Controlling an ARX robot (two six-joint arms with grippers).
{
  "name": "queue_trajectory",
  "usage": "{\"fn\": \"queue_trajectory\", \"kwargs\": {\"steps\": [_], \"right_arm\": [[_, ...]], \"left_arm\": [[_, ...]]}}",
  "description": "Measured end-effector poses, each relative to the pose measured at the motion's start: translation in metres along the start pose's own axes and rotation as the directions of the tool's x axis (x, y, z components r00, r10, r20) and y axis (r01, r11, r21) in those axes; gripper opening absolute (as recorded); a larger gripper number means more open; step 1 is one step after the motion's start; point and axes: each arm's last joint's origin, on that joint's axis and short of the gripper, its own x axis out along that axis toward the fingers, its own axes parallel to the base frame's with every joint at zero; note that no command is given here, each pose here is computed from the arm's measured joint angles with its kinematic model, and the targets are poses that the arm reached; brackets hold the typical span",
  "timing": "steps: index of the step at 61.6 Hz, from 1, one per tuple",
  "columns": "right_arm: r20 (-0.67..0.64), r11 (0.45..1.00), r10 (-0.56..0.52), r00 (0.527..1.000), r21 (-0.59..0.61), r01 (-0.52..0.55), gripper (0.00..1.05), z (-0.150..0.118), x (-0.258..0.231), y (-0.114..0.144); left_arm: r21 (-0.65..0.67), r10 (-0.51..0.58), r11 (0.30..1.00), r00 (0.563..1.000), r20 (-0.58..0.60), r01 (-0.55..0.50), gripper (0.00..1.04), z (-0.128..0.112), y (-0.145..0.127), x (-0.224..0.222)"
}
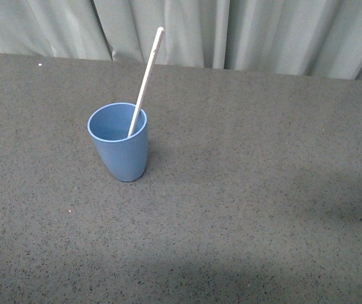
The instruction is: Transfer chopsticks to blue cup
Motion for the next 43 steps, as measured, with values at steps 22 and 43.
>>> {"fn": "queue_trajectory", "kwargs": {"steps": [22, 43], "right_arm": [[0.275, 0.998, -0.012, 0.961, 0.058, -0.004, 0.35, -0.012, -0.053, -0.023], [0.286, 0.998, -0.016, 0.958, 0.058, -0.001, 0.01, -0.03, -0.073, -0.038]], "left_arm": [[0.0, 0.0, 1.0, 1.0, 0.0, 0.0, 0.98, 0.0, 0.0, 0.0], [0.0, 0.0, 1.0, 1.0, 0.0, 0.0, 0.98, 0.0, 0.0, 0.0]]}}
